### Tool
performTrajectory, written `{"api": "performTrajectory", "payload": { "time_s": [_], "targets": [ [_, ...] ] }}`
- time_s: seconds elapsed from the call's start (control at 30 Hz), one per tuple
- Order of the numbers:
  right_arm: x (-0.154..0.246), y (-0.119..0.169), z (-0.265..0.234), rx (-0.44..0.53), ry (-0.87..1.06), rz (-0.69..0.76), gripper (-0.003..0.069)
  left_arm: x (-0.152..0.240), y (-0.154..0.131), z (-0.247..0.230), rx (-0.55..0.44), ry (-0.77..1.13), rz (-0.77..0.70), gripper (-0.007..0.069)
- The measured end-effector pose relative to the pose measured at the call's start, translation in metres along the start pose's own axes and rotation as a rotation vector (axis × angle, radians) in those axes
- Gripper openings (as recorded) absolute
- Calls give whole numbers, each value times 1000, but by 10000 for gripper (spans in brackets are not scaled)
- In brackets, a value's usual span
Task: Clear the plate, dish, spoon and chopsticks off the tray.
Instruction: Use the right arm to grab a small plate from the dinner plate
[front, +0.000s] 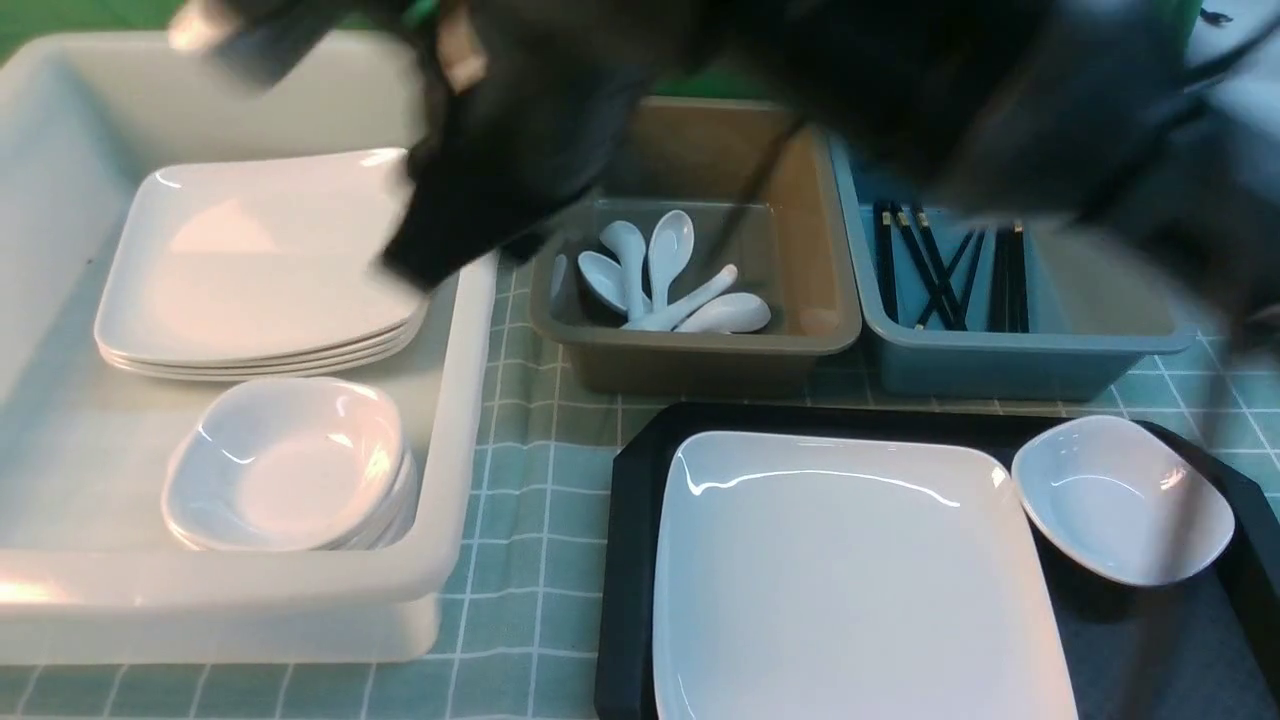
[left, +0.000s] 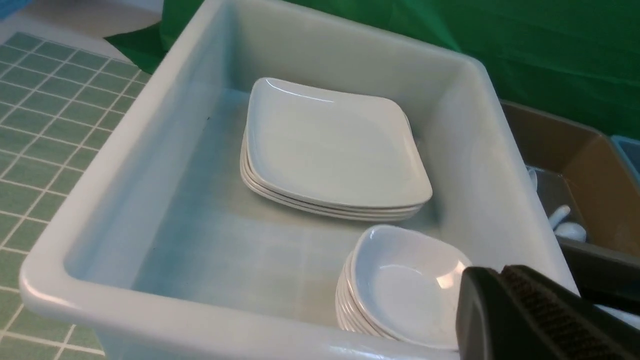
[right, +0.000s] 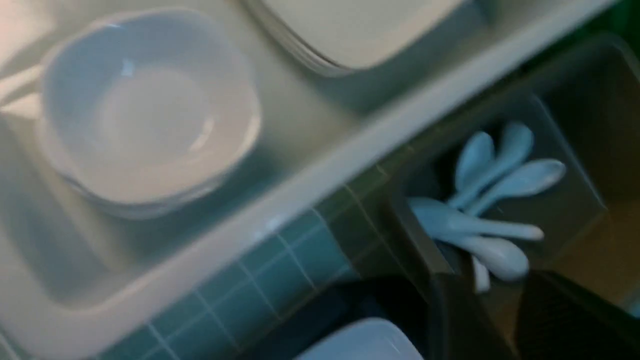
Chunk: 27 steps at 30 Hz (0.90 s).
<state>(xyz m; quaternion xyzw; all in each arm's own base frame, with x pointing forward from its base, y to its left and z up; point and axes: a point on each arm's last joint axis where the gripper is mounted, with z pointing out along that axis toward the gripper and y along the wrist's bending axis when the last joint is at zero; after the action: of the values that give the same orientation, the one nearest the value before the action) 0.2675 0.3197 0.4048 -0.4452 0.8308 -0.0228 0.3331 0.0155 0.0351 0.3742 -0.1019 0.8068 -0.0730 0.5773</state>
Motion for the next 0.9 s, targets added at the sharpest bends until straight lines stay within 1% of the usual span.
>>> {"api": "performTrajectory", "payload": {
  "time_s": [0.07, 0.1, 0.13, 0.17, 0.23, 0.27, 0.3, 0.33, 0.37, 0.4, 0.43, 0.5, 0.6, 0.7, 0.9],
  "targets": [
    [23, -26, -6, 10, 51, 75, 71, 2, -2, 2, 8, 33, 26, 10],
    [26, -30, -6, 14, 60, 81, 71, 2, -2, 2, 9, 38, 25, 10],
    [45, -44, -5, 20, 111, 128, 63, 3, -4, 4, 11, 63, 38, 10],
    [84, -69, 0, 49, 220, 218, 88, 5, -9, 9, 23, 108, 67, 10],
    [140, -91, 9, 81, 368, 319, 163, 6, -17, 17, 51, 166, 104, 10],
    [145, -93, 10, 84, 380, 329, 183, 6, -18, 18, 53, 172, 111, 10],
    [169, -99, 16, 93, 437, 366, 241, 7, -22, 23, 56, 194, 124, 10],
    [192, -103, 23, 97, 491, 393, 291, 7, -27, 27, 82, 220, 136, 10],
    [208, -104, 28, 100, 515, 410, 342, 6, -32, 32, 94, 241, 146, 10],
    [237, -103, 43, 93, 561, 432, 461, 7, -41, 43, 127, 283, 169, 10],
    [250, -100, 51, 82, 583, 433, 507, 7, -47, 48, 146, 306, 180, 10],
    [263, -95, 64, 62, 605, 410, 559, 8, -55, 57, 172, 341, 194, 10],
    [272, -88, 80, 38, 606, 379, 582, 11, -64, 69, 193, 400, 213, 10],
    [279, -86, 99, 33, 631, 339, 574, 14, -70, 78, 200, 451, 215, 10],
    [288, -86, 125, 36, 690, 269, 569, 15, -71, 78, 211, 458, 220, 10]
  ]
}}
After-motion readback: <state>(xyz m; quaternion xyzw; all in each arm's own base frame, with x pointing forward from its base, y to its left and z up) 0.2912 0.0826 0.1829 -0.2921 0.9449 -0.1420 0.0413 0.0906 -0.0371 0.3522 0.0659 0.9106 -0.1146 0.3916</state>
